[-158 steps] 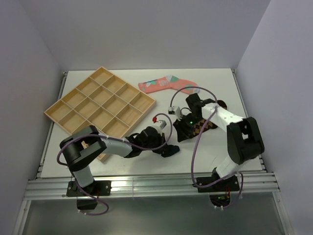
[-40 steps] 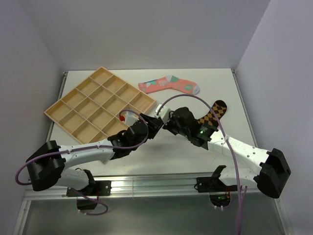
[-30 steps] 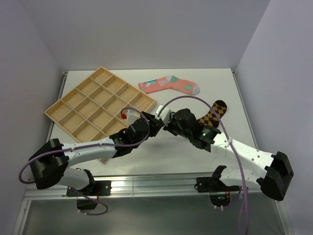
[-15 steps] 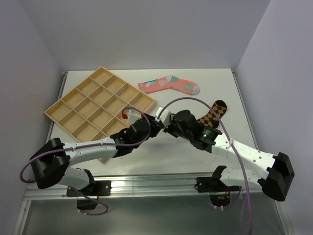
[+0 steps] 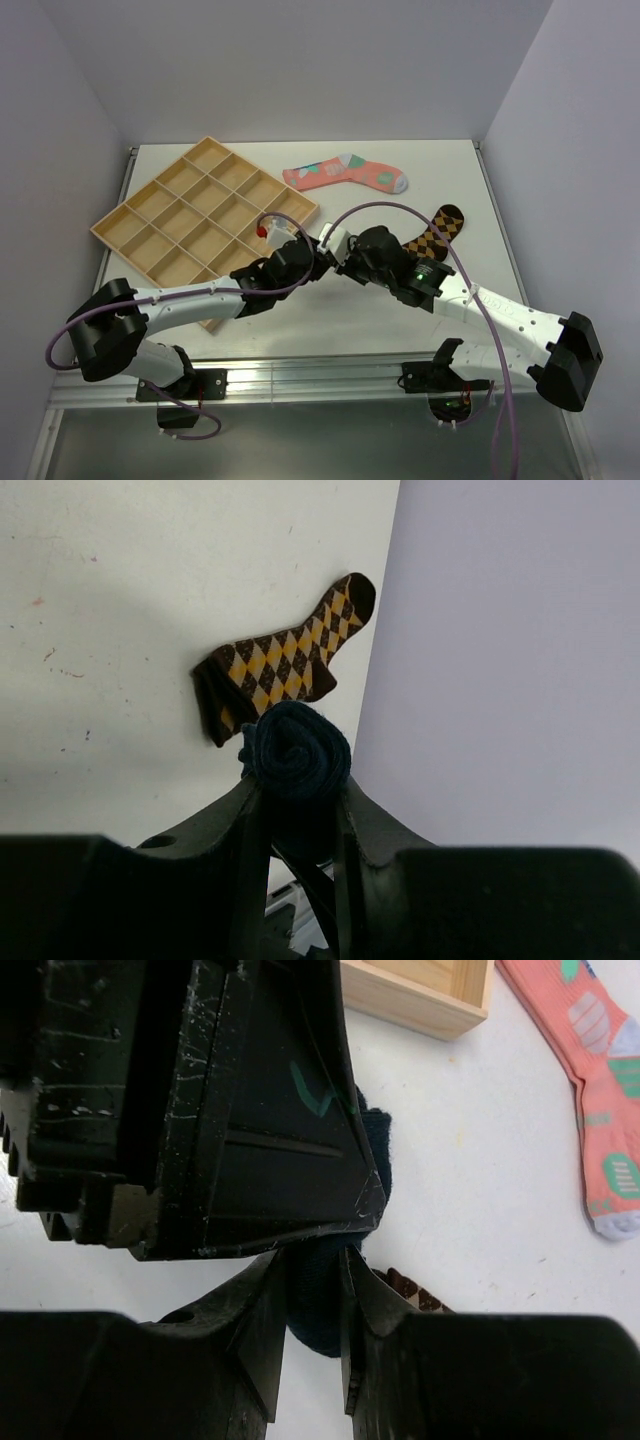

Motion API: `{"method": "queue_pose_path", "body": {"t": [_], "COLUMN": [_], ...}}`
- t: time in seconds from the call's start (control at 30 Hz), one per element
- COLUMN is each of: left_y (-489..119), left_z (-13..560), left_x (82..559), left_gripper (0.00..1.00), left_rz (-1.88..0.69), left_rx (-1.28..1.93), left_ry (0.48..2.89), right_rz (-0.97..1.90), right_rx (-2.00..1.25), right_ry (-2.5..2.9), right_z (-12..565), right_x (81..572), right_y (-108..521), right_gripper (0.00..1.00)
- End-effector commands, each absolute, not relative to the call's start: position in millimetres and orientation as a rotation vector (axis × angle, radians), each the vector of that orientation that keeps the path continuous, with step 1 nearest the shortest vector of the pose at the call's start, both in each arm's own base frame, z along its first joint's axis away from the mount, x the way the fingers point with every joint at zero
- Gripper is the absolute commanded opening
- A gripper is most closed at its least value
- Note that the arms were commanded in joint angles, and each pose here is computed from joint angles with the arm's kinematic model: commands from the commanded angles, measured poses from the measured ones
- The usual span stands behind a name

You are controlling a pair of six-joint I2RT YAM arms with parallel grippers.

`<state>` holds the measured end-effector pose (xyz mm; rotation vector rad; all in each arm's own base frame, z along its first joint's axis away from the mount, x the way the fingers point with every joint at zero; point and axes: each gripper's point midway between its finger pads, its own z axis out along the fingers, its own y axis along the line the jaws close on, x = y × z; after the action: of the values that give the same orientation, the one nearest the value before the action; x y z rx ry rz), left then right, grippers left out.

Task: Roll the socks
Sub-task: Place the sock in the storage box.

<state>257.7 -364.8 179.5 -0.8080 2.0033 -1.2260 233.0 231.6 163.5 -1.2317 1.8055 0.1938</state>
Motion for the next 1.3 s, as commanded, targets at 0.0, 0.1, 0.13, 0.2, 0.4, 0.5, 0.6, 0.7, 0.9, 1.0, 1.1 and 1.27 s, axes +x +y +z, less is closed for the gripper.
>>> {"method": "queue_pose_path", "body": {"t": [0.0,0.1,0.13,0.2,0.4,0.5,0.6,0.7,0.9,1.0,1.1,1.27], "left_y": [-365.4,-365.5,-365.8,-365.4,-358.8,-356.3,-354.4,-349.8,-317.2,-293.1,-265.5,-198.3], "left_z": [205.7,208.5,209.0,212.0,214.6,216.2,215.3,215.2,239.9,259.8,272.4,283.2], "left_x": [277.6,277.8,277.7,279.3,281.2,281.2,280.6,281.1,308.7,336.2,363.2,419.2], "left_gripper": [0.00,0.00,0.00,0.00,0.00,0.00,0.00,0.00,0.00,0.00,0.00,0.00], "left_rz": [-1.240,-1.232,-1.228,-1.221,-1.205,-1.214,-1.204,-1.184,-1.167,-1.145,-1.089,-1.057], "left_rx": [-0.789,-0.759,-0.744,-0.731,-0.713,-0.705,-0.707,-0.705,-0.650,-0.569,-0.506,-0.486], "left_ry": [1.913,1.909,1.910,1.907,1.900,1.889,1.895,1.894,1.831,1.797,1.789,1.719], "right_rz": [0.352,0.358,0.357,0.355,0.328,0.322,0.308,0.309,0.276,0.269,0.242,0.258], "right_rx": [-1.292,-1.291,-1.284,-1.283,-1.250,-1.224,-1.215,-1.212,-1.181,-1.167,-1.138,-1.124], "right_ry": [1.745,1.755,1.760,1.763,1.758,1.749,1.751,1.749,1.751,1.760,1.773,1.798], "right_z": [182.2,181.3,181.9,183.3,190.3,196.5,198.2,202.0,210.5,213.9,219.7,224.9], "right_x": [211.2,209.4,209.8,209.5,213.5,216.4,219.2,219.1,220.7,222.7,229.6,247.0], "right_y": [251.3,250.4,249.5,248.8,245.1,244.4,244.0,243.9,230.0,222.2,211.2,200.1], "right_gripper": [0.03,0.15,0.18,0.26,0.41,0.42,0.46,0.49,0.52,0.53,0.53,0.54]}}
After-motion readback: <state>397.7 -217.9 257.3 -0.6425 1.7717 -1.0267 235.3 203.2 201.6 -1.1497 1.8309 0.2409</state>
